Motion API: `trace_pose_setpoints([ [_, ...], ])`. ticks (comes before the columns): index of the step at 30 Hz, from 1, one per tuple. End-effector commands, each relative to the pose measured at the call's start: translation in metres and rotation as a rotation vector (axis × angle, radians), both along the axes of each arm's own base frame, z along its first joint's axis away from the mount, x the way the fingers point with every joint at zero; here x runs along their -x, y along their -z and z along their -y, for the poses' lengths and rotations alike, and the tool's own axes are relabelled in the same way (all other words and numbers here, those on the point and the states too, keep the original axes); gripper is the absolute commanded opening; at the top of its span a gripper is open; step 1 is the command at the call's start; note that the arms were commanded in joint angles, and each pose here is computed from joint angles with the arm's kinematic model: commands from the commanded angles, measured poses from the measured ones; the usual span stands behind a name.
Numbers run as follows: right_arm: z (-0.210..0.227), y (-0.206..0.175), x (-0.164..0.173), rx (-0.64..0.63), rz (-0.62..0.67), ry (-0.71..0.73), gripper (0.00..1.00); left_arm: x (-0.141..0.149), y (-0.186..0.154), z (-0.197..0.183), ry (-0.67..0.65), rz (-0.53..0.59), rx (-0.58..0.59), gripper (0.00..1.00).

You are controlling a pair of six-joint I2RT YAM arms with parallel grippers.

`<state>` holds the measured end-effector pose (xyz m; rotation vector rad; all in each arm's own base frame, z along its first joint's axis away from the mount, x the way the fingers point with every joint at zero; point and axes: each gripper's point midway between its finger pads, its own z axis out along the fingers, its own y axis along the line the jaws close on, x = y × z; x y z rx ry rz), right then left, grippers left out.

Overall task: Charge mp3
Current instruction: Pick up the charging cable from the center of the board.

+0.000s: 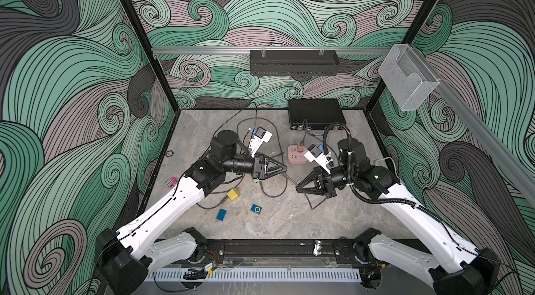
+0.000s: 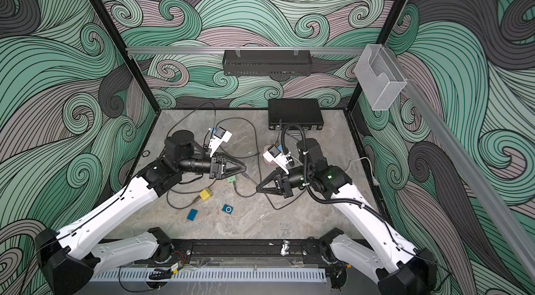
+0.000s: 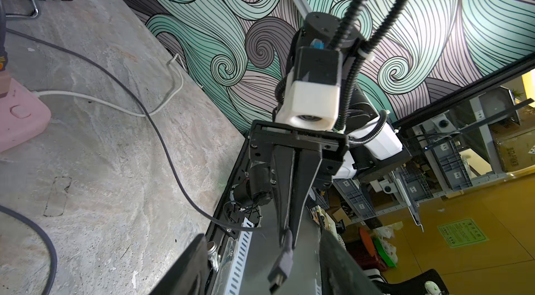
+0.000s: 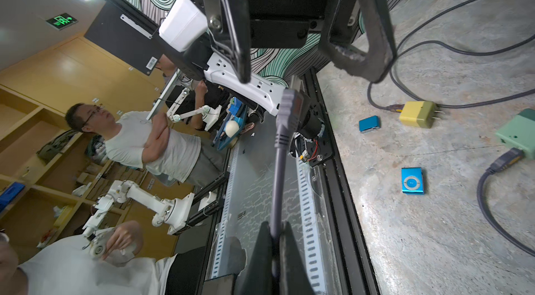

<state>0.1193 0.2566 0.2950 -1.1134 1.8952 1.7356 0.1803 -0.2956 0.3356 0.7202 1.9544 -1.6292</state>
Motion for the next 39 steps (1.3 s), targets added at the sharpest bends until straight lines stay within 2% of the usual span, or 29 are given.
trace_pose_setpoints([
  [1,0.003,-0.017,0.018,-0.065,0.018,-0.092,0.01,0.013,-0.024,-0.008,0.028,0.06,0.047,0.61],
  [7,0.003,-0.02,0.017,-0.062,0.012,-0.111,0.01,0.023,-0.03,-0.014,0.034,0.088,0.056,0.61],
  [16,0.002,-0.018,0.014,-0.052,0.018,-0.1,0.02,0.025,-0.022,-0.013,0.047,0.072,0.028,0.61],
  [18,0.001,-0.014,0.008,-0.023,0.035,-0.065,0.02,0.025,-0.02,-0.012,0.052,0.068,0.021,0.61],
  [22,0.0,0.006,-0.02,0.116,0.082,0.096,0.0,0.018,-0.005,-0.006,0.034,0.009,-0.034,0.61],
  [24,0.001,0.014,-0.032,0.185,0.132,0.171,0.0,0.009,-0.002,-0.004,0.001,-0.033,-0.051,0.61],
  [28,0.008,0.024,-0.046,0.299,0.325,0.289,0.0,-0.009,-0.007,0.001,-0.08,-0.106,-0.059,0.6],
  [31,0.012,0.026,-0.05,0.334,0.442,0.332,0.0,-0.026,0.001,0.001,-0.167,-0.19,-0.127,0.59],
  [35,0.018,0.026,-0.056,0.38,0.556,0.379,0.0,-0.043,0.004,0.005,-0.232,-0.28,-0.135,0.59],
  [39,0.022,0.025,-0.06,0.407,0.666,0.411,0.0,-0.059,0.025,-0.001,-0.341,-0.363,-0.25,0.57],
])
